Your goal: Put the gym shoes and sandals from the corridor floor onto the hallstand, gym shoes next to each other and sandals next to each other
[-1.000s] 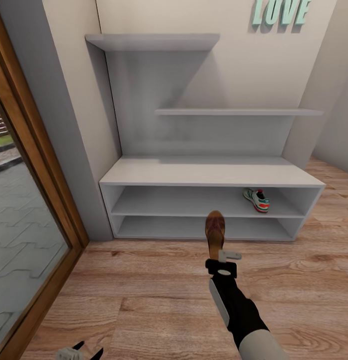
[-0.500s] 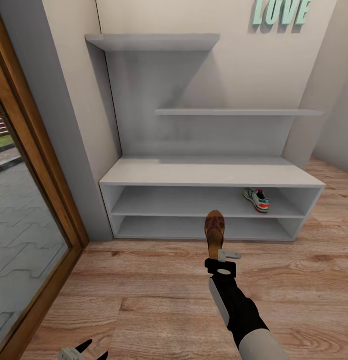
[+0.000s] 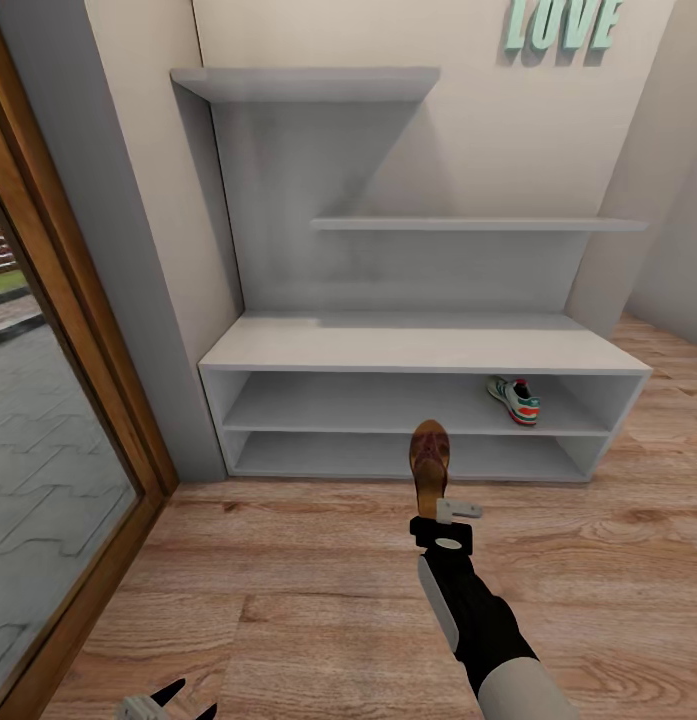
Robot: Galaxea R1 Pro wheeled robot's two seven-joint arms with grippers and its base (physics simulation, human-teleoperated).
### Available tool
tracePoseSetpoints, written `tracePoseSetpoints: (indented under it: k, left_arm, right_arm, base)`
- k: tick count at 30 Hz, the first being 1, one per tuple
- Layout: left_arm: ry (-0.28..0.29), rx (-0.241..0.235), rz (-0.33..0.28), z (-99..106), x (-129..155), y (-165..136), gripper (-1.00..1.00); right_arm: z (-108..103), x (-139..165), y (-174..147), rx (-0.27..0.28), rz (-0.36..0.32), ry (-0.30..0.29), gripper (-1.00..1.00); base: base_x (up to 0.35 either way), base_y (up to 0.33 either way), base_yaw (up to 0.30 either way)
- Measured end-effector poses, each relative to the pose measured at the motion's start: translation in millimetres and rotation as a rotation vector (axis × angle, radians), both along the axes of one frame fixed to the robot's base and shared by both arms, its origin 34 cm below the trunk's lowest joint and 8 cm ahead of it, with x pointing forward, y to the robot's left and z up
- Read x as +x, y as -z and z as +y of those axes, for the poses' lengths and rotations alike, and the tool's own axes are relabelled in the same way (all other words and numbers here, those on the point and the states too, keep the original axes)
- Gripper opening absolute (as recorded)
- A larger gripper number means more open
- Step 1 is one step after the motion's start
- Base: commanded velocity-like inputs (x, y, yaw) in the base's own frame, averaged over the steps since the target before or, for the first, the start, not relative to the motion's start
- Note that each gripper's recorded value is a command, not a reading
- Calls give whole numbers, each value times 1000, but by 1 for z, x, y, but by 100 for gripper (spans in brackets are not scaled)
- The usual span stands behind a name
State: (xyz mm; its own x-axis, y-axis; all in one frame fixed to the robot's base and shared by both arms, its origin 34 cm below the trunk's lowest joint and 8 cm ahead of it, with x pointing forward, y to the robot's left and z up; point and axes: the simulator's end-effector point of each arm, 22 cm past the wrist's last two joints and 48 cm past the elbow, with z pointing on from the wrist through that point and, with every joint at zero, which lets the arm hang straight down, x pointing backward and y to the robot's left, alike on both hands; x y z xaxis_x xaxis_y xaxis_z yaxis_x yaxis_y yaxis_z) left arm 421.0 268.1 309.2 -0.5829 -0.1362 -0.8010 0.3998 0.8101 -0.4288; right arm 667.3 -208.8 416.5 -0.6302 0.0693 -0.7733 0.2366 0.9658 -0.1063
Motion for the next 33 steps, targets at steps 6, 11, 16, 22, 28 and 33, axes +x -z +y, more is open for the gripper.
tracePoseSetpoints:
  k: [6,11,16,22,28,33]
  left_arm:
    - [-1,-1,3,0,-1,1,100]
    - [-2,-2,7,0,-2,2,100]
    - [-2,-3,13,0,-3,4,100]
    - [-2,-3,20,0,-4,6,100]
    - [-2,-4,20,0,-4,7,100]
    - [-2,-4,20,0,-4,7,100]
  right_arm:
    - [0,-1,3,-1,7,-1,-100]
    - [0,-2,7,-1,14,-1,-100]
    - [1,-3,11,-1,23,-2,-100]
    - [2,-10,21,-4,82,-12,-100]
    - [2,-10,11,-23,178,-41,-100]
    - [12,28,-35,32,184,-59,-100]
  base:
    - [69,52,98]
    - [165,184,150]
    - [190,232,161]
    - [157,201,114]
    - [27,35,11]
    - [2,3,1]
